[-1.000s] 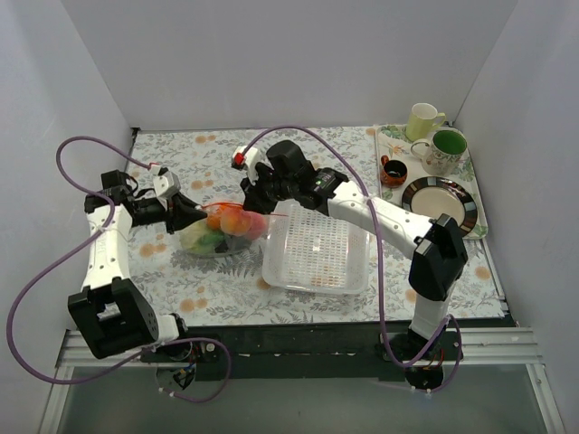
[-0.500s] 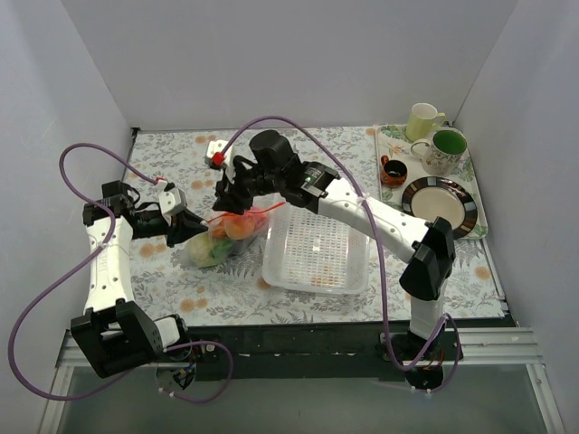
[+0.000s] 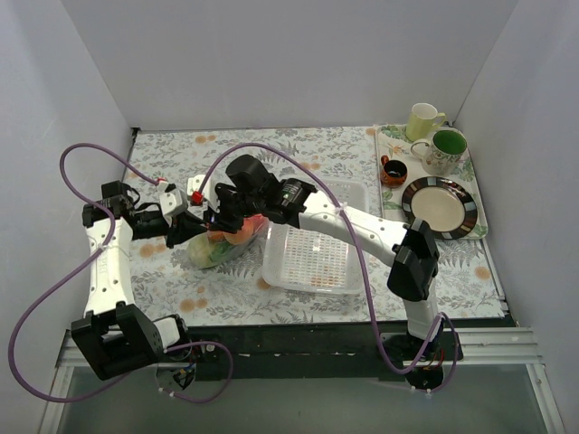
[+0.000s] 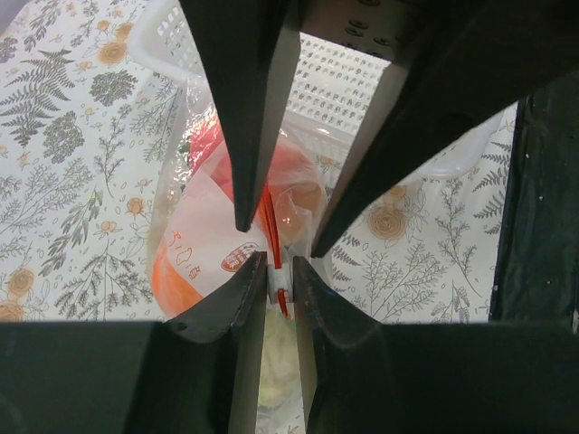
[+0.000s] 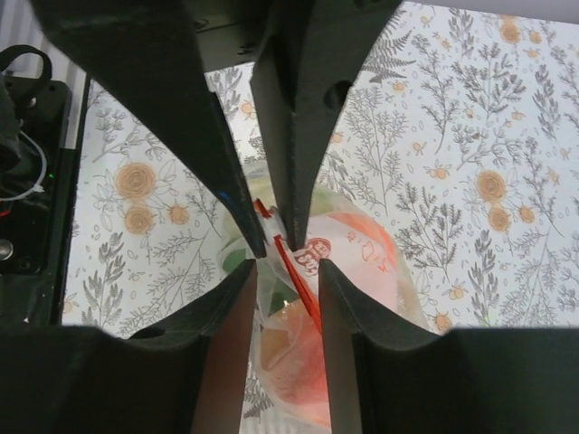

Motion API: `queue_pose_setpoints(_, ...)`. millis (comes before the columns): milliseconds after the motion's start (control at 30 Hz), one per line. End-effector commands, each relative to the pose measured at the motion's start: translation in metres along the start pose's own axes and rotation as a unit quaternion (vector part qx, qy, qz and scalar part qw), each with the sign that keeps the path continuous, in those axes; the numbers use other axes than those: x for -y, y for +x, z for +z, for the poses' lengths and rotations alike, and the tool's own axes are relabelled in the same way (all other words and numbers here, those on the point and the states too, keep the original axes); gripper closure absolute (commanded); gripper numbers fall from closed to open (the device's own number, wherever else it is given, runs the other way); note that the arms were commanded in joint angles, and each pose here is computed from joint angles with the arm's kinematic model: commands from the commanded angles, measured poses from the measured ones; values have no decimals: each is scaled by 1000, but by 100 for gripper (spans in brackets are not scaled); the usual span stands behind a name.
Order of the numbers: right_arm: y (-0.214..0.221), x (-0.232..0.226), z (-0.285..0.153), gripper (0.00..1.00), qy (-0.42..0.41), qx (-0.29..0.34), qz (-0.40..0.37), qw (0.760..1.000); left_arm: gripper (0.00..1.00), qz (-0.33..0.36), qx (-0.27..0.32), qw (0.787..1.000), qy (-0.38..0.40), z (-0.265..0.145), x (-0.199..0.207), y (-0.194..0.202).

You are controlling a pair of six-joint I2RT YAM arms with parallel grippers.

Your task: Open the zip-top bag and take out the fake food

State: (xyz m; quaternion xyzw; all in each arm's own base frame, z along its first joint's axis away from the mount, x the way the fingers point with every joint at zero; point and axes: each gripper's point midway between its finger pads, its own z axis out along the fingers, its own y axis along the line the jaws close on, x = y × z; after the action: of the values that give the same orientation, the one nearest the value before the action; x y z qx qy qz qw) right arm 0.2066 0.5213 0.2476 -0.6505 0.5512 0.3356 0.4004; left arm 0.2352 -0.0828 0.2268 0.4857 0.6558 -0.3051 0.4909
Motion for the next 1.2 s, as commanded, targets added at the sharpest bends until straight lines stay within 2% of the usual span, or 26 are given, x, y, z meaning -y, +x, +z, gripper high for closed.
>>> queue_pose_setpoints(0, -15, 21, -5, 61, 40, 14, -34, 999, 83, 19, -6, 1000, -8, -7, 4, -13)
queue_pose_setpoints(233, 12, 25, 3, 63, 51, -12, -43, 998, 86, 15, -11, 1000, -12, -9, 1, -18)
queue_pose_setpoints(400, 10, 29, 8, 65, 53, -7, -44, 998, 87, 19, -11, 1000, -18, -12, -1, -25)
queue_pose_setpoints(500, 3, 32, 9, 73, 55, 1, -44, 998, 87, 25, -9, 999, -21, -13, 0, -28)
queue_pose_setpoints(533, -1, 33, 9, 81, 56, 7, -44, 997, 87, 25, -4, 999, -21, -13, 1, -31)
queue_pose_setpoints(600, -5, 34, 8, 90, 58, 13, -43, 997, 85, 23, 1, 1000, -21, -13, 2, -33)
queue_pose_setpoints(633, -9, 35, 6, 97, 60, 17, -44, 997, 80, 23, 4, 999, -21, -12, 1, -35)
queue_pose_setpoints(667, -8, 36, 6, 99, 62, 17, -43, 997, 66, -7, 15, 1000, -22, -12, 2, -38)
queue_pose_setpoints(700, -9, 37, 5, 99, 64, 18, -43, 997, 35, -30, 22, 999, -23, -11, 1, -41)
queue_pose_setpoints(733, -12, 38, 2, 99, 67, 21, -43, 997, 2, -22, 31, 999, -38, -11, -13, -46)
queue_pose_setpoints(800, -11, 42, -3, 99, 68, 20, -35, 997, 2, -48, 47, 997, -37, -9, -16, -46)
queue_pose_setpoints(933, -19, 45, -27, 99, 58, 41, -12, 997, 2, -23, 77, 997, -15, -2, -10, -43)
queue_pose_setpoints(1167, -32, 42, -63, 99, 5, 92, 27, 995, 2, -34, 120, 992, 15, 8, -8, -31)
